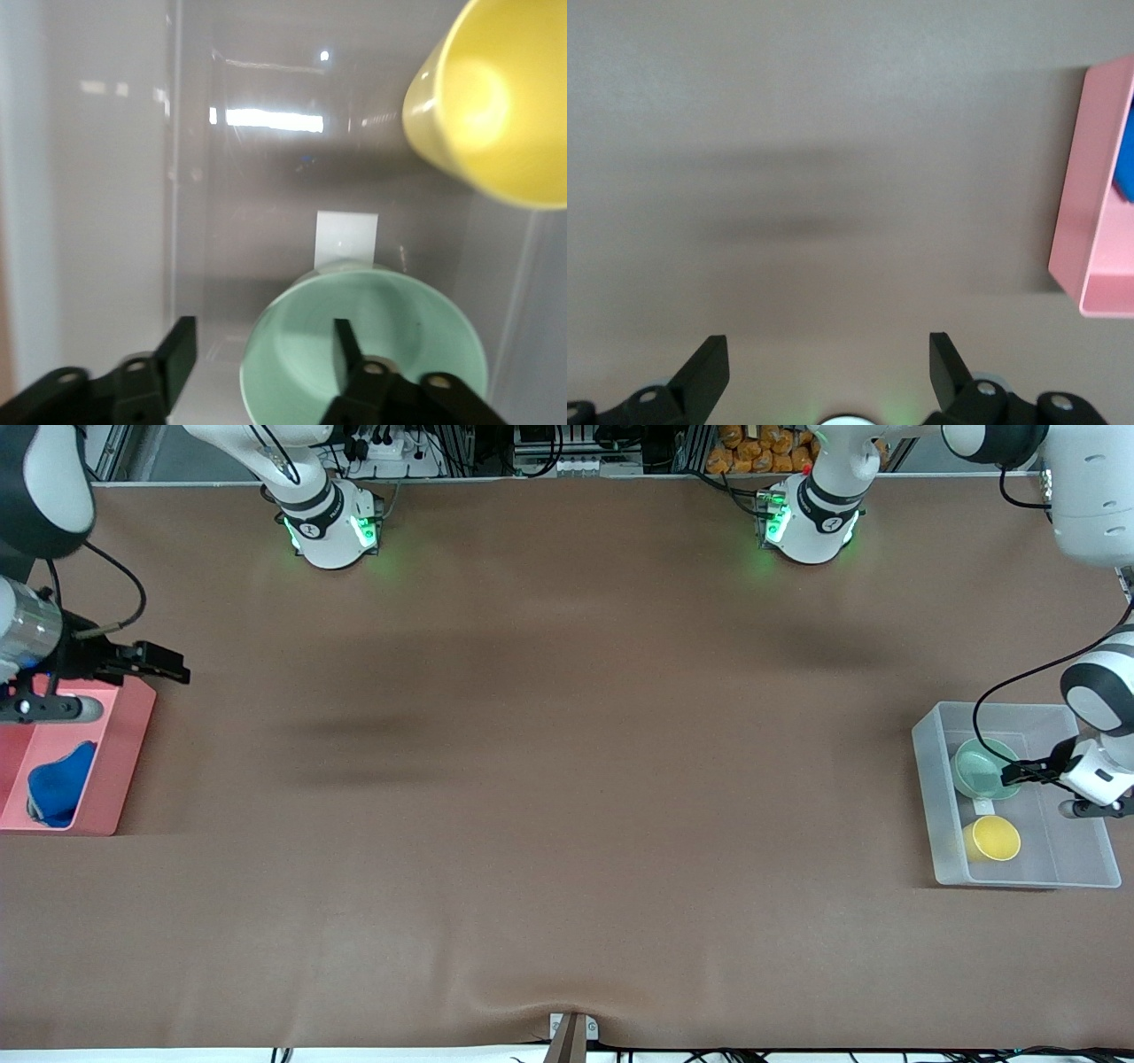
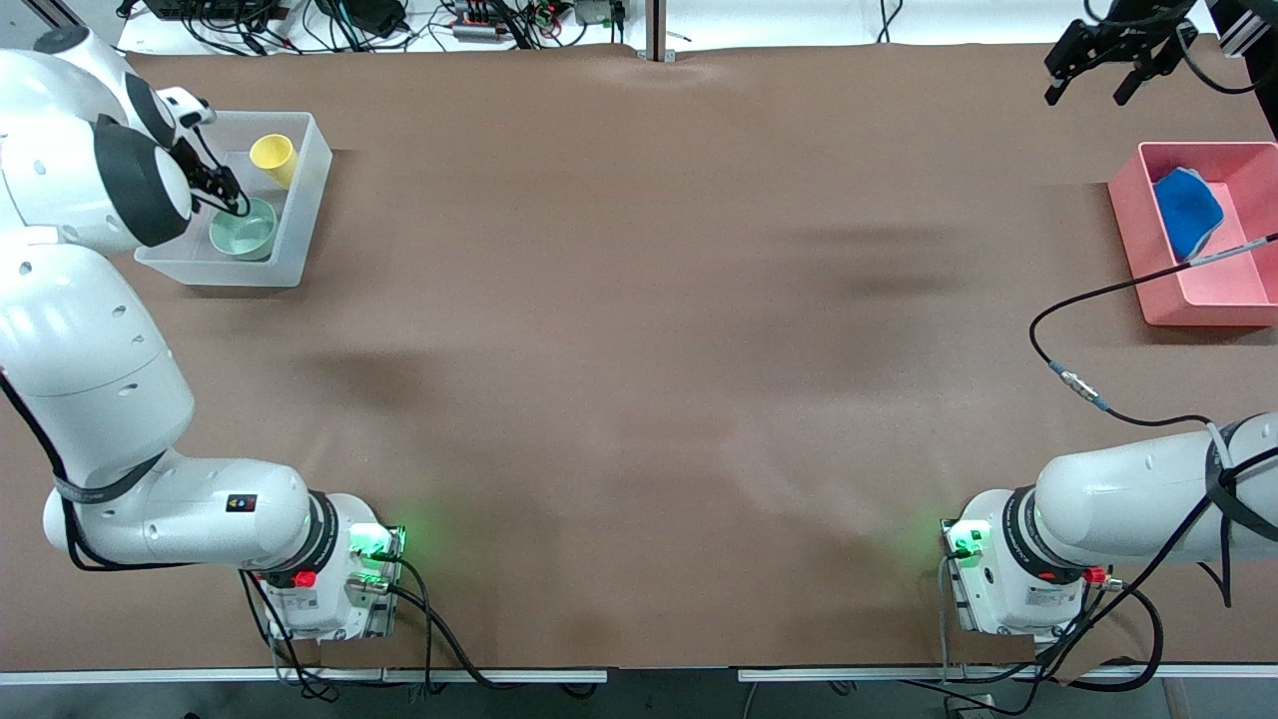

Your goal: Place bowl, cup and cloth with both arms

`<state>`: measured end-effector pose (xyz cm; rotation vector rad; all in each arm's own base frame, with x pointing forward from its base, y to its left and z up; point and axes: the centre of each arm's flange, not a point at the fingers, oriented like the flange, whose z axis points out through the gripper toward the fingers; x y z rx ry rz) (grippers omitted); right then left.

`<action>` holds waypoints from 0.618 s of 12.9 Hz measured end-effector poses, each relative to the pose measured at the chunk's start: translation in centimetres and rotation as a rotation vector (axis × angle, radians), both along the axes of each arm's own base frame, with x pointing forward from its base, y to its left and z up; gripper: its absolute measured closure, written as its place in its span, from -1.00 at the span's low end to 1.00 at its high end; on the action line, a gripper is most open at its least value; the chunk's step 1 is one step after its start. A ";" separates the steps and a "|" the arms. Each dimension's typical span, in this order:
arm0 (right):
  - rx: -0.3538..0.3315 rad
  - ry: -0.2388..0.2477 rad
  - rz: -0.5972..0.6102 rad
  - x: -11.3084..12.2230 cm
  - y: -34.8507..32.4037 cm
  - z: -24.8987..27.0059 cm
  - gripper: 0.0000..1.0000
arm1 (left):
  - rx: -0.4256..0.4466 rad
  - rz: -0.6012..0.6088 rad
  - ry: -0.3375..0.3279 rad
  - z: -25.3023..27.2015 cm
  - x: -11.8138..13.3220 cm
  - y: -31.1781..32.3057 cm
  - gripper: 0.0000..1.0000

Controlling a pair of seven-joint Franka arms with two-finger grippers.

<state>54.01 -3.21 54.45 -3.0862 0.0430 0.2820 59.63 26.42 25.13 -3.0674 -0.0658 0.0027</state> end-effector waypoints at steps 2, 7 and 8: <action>0.002 -0.019 -0.014 -0.5 0.2 2.2 -1.00 | -0.009 0.007 -0.037 3.4 0.2 0.4 -0.98; -0.010 -0.056 -0.072 -1.1 1.1 8.1 -1.00 | -0.052 -0.005 -0.054 15.0 -0.4 -1.2 -1.00; -0.014 -0.059 -0.087 -1.1 1.7 8.4 -1.00 | -0.056 -0.003 -0.042 17.3 -0.7 -2.6 -1.00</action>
